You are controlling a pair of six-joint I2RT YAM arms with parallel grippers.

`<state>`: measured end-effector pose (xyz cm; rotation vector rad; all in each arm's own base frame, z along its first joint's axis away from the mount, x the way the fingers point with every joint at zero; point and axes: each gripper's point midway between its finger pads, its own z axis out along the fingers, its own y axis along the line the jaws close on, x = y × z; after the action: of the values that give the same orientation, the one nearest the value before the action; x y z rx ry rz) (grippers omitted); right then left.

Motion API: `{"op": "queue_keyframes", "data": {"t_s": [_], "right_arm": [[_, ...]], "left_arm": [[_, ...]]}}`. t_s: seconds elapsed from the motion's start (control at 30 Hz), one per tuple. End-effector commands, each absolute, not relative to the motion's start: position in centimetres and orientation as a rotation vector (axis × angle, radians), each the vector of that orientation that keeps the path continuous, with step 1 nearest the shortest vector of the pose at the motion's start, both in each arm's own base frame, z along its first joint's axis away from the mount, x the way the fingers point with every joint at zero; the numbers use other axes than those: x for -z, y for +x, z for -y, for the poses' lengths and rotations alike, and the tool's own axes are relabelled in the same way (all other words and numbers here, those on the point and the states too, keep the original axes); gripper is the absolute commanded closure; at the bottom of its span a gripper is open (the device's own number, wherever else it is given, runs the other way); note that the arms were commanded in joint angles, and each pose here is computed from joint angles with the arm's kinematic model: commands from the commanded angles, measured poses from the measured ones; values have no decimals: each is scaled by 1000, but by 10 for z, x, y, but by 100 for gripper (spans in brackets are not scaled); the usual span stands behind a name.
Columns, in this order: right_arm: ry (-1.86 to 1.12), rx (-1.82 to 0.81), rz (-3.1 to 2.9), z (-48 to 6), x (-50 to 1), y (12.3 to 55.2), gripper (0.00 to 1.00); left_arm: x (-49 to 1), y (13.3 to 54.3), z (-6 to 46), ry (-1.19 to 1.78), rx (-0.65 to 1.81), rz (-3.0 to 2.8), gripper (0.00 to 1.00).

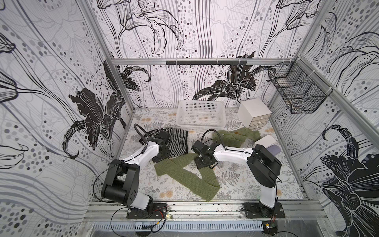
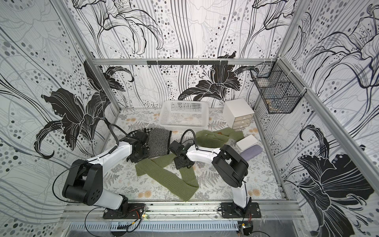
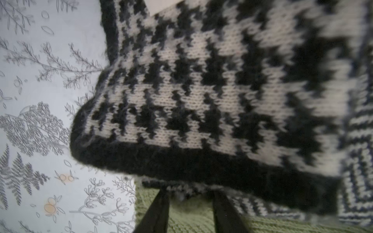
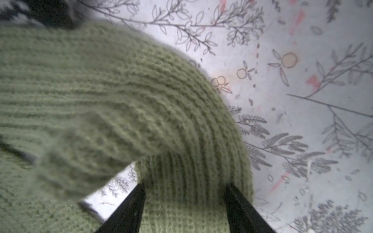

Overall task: Roll up the scarf and place it into the basket
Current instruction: Fold the scarf at the center of the board.

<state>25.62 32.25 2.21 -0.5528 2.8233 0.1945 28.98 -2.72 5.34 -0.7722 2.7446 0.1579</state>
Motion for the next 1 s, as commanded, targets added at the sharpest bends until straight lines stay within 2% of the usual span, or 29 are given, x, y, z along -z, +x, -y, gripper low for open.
{"op": "queue_keyframes", "data": {"t_s": [0.0,0.13,0.3,0.47,0.57,0.7,0.97], "right_arm": [[-588,-58,-2914,-292,1,237,34],[-617,-46,-2889,-289,-3,240,34],[-697,-68,-2833,-294,-18,262,33],[-736,-131,-2753,-295,-64,277,27],[-660,-118,-2761,-270,-82,261,26],[-583,-258,-2766,-246,-85,225,25],[-489,-476,-2779,-232,-94,161,31]], "left_arm": [[-52,301,16,-822,-231,-2652,99],[-64,299,19,-804,-187,-2636,100],[-119,293,38,-712,-8,-2612,100],[-182,287,114,-388,459,-2717,100],[-224,281,154,-187,635,-2690,100],[-275,286,182,-80,788,-2581,100],[-326,295,231,76,974,-2466,100]]}}
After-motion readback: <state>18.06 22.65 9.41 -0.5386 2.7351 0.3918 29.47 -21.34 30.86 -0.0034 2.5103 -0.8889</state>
